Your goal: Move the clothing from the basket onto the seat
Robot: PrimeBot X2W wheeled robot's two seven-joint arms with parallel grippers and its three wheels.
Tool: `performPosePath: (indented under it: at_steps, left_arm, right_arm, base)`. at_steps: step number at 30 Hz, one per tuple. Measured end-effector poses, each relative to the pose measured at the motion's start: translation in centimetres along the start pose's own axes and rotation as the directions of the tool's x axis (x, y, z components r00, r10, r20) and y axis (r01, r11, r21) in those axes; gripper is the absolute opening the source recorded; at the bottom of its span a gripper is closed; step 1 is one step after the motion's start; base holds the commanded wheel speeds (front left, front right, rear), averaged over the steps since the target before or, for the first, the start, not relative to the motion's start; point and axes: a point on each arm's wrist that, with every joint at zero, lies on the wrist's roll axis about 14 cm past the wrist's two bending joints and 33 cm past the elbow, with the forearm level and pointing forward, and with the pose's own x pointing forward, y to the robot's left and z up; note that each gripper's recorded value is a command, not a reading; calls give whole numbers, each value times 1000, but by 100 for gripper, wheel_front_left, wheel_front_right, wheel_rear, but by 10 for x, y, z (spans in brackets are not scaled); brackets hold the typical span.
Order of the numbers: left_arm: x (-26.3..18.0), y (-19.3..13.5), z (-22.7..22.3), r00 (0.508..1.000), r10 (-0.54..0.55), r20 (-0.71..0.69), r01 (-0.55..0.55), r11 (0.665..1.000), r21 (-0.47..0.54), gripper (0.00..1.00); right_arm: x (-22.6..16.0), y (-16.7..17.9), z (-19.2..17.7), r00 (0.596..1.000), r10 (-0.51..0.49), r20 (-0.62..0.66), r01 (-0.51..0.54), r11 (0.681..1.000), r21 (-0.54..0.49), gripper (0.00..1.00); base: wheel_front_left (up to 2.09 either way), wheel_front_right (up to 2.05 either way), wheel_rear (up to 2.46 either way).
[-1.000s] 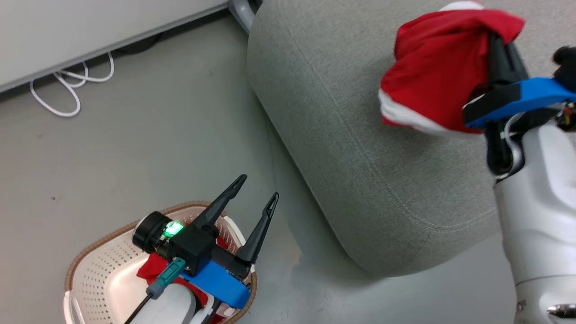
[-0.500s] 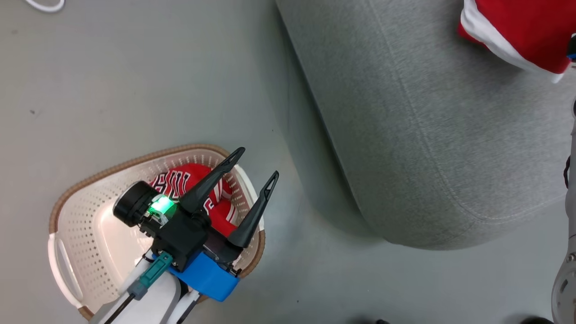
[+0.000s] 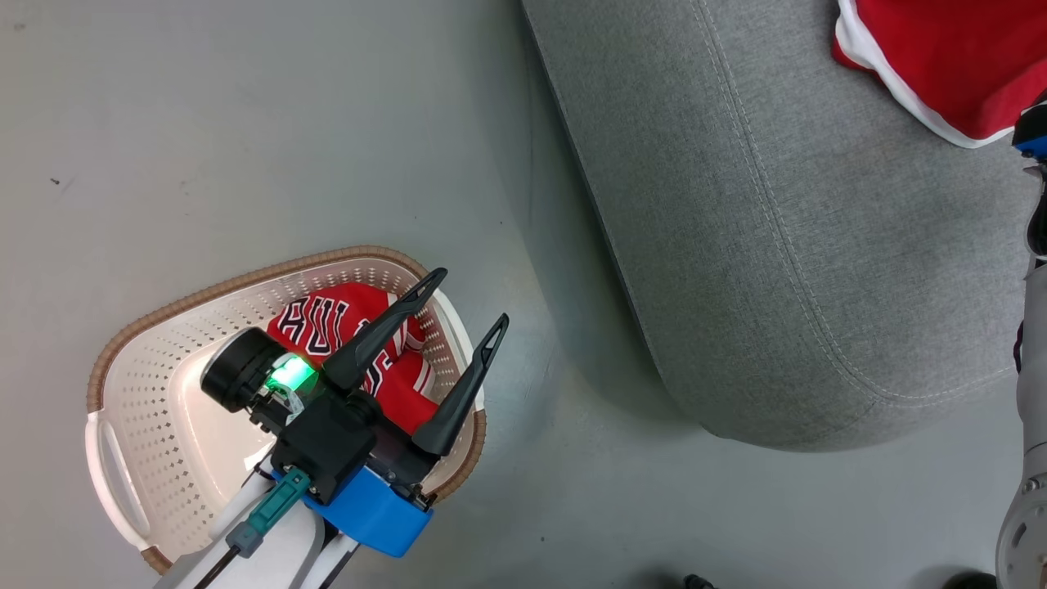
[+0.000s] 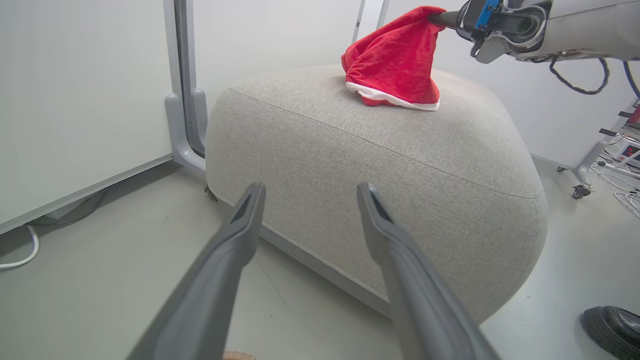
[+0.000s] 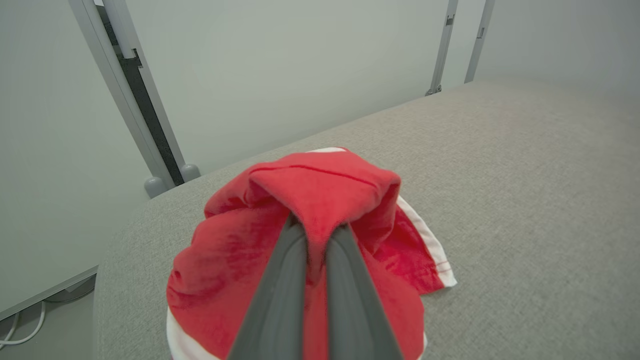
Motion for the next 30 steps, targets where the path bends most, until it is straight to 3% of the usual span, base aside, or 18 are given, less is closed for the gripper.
performPosePath:
  at_steps: [5,6,7,8,9,30]
  left_arm:
    - [-1,0,1,1000,2,2,-2,1000,1,100]
    - [-1,0,2,1000,2,3,-2,1000,1,100]
    - [-1,0,2,1000,2,3,-2,1000,2,100]
    - [-1,-1,3,1000,1,3,-1,1000,3,100]
    - [-1,-1,3,1000,1,2,-1,1000,3,100]
    - [-1,-7,12,1000,2,14,-3,1000,11,100]
  right_arm:
    - [-2,0,1,1000,2,0,-2,1000,-13,0]
    - [-2,0,1,1000,2,2,-2,1000,-15,7]
    - [-2,-1,2,1000,1,3,-1,1000,-21,31]
    - [-3,-2,3,1000,-1,5,1,1000,-25,71]
    - [-4,-4,3,1000,-4,4,4,1000,-27,100]
    - [-9,-12,2,1000,-17,-22,16,999,-41,100]
  base:
    - [0,0,0]
    - [0,0,0]
    - [0,0,0]
    - [0,0,0]
    - [0,0,0]
    - [0,0,0]
